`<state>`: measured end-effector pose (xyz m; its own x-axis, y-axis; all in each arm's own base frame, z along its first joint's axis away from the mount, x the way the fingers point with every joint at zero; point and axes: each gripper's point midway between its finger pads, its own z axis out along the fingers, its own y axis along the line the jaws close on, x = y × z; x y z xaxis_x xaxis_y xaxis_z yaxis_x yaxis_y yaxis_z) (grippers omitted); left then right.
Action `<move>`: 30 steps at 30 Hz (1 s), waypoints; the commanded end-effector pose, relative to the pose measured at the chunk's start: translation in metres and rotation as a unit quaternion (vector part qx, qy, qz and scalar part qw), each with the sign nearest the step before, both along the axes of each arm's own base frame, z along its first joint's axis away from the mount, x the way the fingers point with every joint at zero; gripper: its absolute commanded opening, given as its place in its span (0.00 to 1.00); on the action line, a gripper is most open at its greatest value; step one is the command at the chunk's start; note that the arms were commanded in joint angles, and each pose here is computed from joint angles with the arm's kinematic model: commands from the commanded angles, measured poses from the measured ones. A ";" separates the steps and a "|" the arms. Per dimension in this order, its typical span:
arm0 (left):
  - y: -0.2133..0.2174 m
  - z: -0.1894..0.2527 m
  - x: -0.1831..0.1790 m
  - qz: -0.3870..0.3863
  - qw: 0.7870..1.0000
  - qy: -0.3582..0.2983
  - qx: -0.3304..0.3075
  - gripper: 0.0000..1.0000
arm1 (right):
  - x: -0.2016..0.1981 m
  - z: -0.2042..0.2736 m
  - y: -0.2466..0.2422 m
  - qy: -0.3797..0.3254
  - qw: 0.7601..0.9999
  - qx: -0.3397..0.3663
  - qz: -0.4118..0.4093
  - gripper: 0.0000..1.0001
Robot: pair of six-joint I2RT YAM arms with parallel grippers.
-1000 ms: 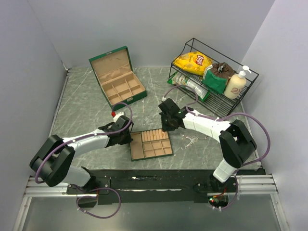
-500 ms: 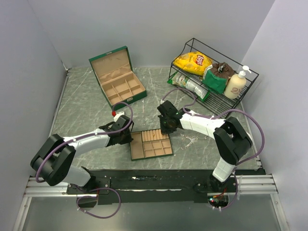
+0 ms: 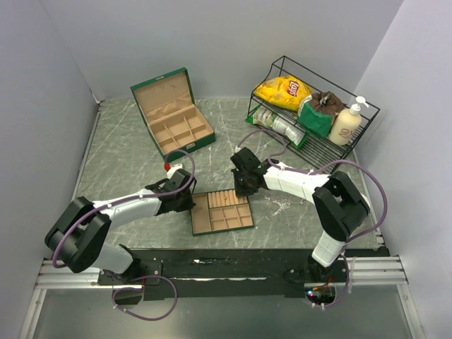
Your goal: Organize the mixed jewelry
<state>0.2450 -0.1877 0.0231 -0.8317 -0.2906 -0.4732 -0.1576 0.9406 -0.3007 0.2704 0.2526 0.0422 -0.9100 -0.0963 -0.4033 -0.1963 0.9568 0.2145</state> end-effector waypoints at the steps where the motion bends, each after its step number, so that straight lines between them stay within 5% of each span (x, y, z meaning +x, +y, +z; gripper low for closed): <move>1: -0.007 0.013 0.013 0.005 1.000 -0.024 -0.010 0.13 | 0.004 -0.004 0.001 0.000 1.000 -0.002 -0.003 0.08; 9: -0.007 0.024 0.019 0.009 0.999 -0.039 -0.013 0.29 | 0.016 0.033 -0.008 -0.053 0.999 -0.008 -0.009 0.16; 17: -0.011 0.068 0.031 0.010 0.996 -0.087 -0.031 0.61 | 0.021 0.076 -0.016 -0.098 0.995 0.021 -0.019 0.40; 26: -0.007 0.198 0.053 -0.028 0.981 -0.194 -0.014 0.84 | 0.010 0.139 -0.056 -0.122 0.990 0.055 -0.052 0.47; 30: -0.020 0.277 0.046 -0.053 0.965 -0.241 -0.083 0.92 | -0.020 0.172 -0.082 -0.122 0.987 0.061 -0.087 0.53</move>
